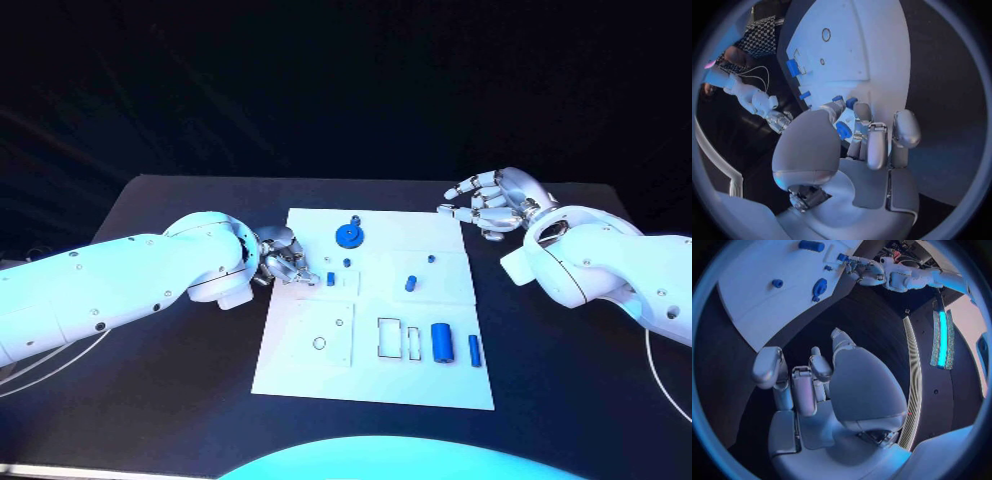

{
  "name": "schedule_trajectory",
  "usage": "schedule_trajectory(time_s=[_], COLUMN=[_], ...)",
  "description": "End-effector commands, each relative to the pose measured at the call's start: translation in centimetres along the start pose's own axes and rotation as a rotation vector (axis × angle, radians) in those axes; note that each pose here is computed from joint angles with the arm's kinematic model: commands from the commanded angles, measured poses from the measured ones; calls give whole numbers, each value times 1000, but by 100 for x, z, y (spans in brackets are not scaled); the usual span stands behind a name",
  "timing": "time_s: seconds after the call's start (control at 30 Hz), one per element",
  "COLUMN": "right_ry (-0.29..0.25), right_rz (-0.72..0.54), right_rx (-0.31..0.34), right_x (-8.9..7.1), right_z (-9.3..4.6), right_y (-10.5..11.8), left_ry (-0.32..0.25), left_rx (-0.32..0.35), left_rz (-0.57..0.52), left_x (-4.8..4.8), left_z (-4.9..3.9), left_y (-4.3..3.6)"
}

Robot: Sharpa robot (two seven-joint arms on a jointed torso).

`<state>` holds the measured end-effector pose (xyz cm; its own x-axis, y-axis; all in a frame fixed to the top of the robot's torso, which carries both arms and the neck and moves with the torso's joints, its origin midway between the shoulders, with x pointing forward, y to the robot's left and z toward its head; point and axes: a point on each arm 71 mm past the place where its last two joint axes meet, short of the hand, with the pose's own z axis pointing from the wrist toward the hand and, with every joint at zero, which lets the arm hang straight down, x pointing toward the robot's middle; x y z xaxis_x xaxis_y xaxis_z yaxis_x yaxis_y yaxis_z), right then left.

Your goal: Assemble the parts on the task board

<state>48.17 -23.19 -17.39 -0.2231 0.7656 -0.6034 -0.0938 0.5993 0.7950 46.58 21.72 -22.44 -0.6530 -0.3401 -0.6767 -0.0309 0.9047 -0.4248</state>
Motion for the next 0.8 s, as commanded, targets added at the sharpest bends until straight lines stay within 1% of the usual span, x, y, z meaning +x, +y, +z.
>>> schedule_trajectory(time_s=[0.03,0.53,0.8], right_ry=[-1,0,2], right_rz=[-2,-2,-2], right_rx=[-10,-9,-8], right_x=[1,4,7], right_z=[-1,-1,-1], right_y=[5,1,-5], left_ry=[22,16,24], left_rx=[4,0,6], left_rz=[4,-14,-26], left_x=[20,8,20], left_z=[5,20,27], left_y=[-12,0,-22])
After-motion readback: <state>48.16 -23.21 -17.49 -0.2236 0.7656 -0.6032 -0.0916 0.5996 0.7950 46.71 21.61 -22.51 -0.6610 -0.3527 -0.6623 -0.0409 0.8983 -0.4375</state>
